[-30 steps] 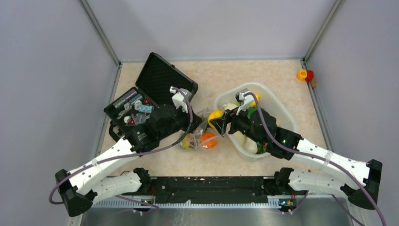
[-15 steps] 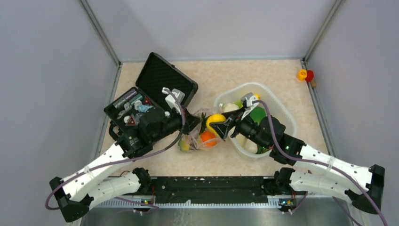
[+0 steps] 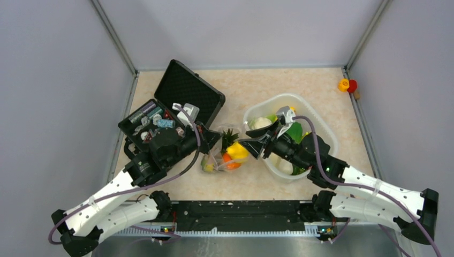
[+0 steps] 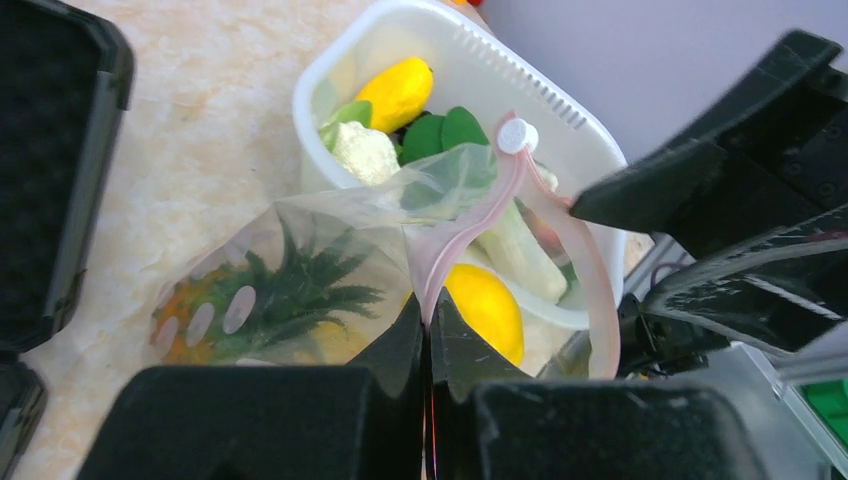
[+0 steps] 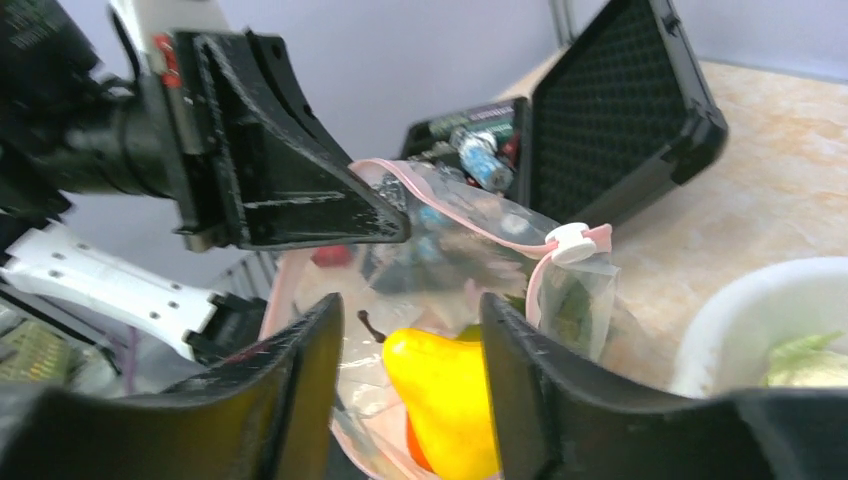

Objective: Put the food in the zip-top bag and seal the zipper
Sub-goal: Place the fake fruit in the zipper food storage bag.

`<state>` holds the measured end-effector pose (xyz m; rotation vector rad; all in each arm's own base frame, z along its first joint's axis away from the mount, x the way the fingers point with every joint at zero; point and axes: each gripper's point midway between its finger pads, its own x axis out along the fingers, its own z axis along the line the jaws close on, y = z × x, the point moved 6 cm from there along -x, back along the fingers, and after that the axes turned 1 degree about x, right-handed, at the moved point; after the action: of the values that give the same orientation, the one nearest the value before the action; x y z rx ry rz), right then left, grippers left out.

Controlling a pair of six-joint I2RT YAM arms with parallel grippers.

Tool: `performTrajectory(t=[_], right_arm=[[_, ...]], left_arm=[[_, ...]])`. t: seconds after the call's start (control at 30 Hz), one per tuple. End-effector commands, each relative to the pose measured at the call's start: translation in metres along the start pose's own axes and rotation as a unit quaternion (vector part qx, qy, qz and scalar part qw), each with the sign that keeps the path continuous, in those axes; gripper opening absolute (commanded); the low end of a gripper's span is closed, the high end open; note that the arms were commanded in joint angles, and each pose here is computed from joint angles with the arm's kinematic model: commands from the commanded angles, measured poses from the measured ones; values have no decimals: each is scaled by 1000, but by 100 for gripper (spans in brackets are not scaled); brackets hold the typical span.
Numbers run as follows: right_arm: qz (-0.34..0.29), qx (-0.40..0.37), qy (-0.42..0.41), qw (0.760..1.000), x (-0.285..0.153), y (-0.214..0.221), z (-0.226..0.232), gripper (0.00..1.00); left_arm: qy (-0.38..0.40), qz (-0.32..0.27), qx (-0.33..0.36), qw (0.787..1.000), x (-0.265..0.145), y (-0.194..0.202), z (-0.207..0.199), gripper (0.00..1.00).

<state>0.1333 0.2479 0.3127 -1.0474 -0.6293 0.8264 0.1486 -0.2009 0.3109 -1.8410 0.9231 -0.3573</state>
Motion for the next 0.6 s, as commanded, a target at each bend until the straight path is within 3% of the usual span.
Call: performTrajectory(t=[0.0, 0.13, 0.23, 0.33, 0.47, 0.57], right_arm=[[-65, 14, -66, 996, -13, -27, 21, 42], [-28, -10, -86, 996, -14, -29, 29, 34], [-46, 8, -13, 999, -20, -29, 11, 38], [-36, -7, 1, 999, -23, -25, 5, 45], [-10, 0, 171, 985, -26, -14, -35, 54], [10, -18, 252, 967, -35, -9, -55, 54]], left_arm=[[-36, -72, -17, 997, -12, -16, 8, 0], [-76, -112, -45, 990, -24, -20, 19, 0], [-91, -175, -54, 979, -38, -22, 31, 0], [-133, -194, -71, 969, -48, -22, 43, 0], [-195, -200, -100, 955, -58, -21, 57, 0], [-169, -212, -75, 960, -55, -22, 54, 0]])
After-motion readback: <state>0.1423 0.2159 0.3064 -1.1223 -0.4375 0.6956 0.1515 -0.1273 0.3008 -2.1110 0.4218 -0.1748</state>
